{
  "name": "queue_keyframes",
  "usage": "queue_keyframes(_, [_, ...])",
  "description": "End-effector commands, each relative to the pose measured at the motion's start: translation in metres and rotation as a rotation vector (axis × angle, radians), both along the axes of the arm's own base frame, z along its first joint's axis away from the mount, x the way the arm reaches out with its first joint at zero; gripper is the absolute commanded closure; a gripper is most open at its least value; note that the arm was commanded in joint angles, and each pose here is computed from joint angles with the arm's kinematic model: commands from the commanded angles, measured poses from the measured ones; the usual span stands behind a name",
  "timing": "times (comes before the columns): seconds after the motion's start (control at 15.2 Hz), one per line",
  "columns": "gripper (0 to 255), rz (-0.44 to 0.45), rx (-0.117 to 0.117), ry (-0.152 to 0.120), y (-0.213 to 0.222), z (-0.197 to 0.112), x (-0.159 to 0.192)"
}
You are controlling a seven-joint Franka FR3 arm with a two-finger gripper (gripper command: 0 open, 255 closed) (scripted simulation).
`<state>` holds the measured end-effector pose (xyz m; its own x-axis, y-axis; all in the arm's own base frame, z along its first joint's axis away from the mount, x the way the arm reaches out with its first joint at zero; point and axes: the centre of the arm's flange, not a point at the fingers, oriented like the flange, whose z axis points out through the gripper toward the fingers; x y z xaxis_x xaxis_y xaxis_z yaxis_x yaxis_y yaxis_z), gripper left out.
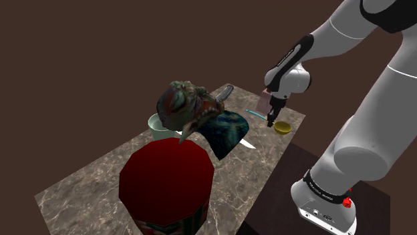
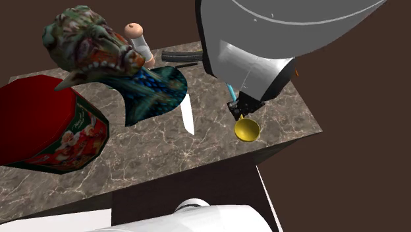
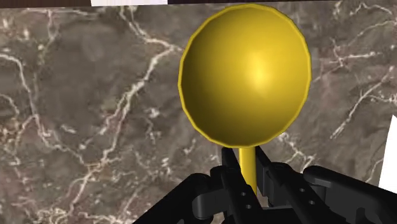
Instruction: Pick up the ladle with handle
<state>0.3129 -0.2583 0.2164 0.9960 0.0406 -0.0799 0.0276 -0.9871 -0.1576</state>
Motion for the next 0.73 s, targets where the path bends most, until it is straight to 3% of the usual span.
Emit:
queue_keyframes(0.0, [255,0.0,-0.001,0.001,0.0,0.011,-0.001])
queue_keyframes(0.66, [255,0.0,-0.001,0.001,0.0,0.054,-0.001])
